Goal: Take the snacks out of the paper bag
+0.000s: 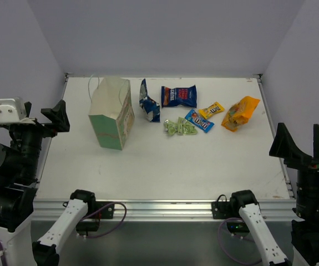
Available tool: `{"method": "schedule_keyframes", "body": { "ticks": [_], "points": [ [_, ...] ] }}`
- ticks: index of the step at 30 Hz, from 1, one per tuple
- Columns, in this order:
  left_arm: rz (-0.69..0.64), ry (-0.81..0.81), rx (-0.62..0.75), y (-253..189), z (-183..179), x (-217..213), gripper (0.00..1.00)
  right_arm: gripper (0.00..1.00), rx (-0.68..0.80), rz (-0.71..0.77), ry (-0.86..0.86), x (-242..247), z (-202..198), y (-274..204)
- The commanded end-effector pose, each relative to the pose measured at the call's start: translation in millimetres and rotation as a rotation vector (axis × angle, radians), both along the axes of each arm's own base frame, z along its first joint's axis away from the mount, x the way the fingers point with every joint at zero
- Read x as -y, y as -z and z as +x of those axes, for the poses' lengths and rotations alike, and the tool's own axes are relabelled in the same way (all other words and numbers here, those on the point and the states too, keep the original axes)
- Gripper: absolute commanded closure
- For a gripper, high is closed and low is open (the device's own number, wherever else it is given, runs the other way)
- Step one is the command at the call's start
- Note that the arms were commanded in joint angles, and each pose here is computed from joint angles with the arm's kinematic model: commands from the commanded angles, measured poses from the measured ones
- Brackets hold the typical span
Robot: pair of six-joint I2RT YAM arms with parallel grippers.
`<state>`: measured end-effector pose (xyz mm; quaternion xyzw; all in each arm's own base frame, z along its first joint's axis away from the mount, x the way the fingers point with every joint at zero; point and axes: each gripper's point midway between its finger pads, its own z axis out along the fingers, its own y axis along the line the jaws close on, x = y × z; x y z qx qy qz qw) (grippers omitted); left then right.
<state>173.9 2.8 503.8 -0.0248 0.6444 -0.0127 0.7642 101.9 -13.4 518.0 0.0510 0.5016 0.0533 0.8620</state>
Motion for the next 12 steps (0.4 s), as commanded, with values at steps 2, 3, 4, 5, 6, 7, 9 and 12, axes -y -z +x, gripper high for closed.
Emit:
{"method": "schedule_keyframes", "body": {
  "ticks": [2, 3, 4, 5, 6, 7, 9, 12],
  "points": [
    [0.016, -0.014, -0.026, 11, 6, -2, 0.00, 0.01, 0.023, 0.001, 0.021, 3, 1, -6],
    [0.016, -0.012, -0.032, 13, 7, -1, 0.00, 0.01, 0.021, 0.000, 0.012, 2, 2, -5],
    [0.017, -0.008, -0.032, 14, 7, 0, 0.00, 0.01, 0.021, 0.000, 0.010, 1, 2, -5],
    [0.018, -0.003, -0.035, 15, 8, 1, 0.00, 0.01, 0.020, 0.000, 0.007, 1, 2, -4],
    [0.020, 0.004, -0.039, 17, 10, 3, 0.00, 0.01, 0.018, 0.001, 0.006, 1, 3, -4],
    [0.020, 0.006, -0.039, 17, 10, 3, 0.00, 0.01, 0.018, 0.001, 0.007, 1, 3, -4],
    [0.020, 0.006, -0.045, 20, 12, 3, 0.00, 0.01, 0.017, 0.001, 0.002, 0, 4, -4],
    [0.022, 0.012, -0.052, 24, 15, 5, 0.00, 0.01, 0.013, 0.018, -0.003, -1, 6, -2]
  ]
}}
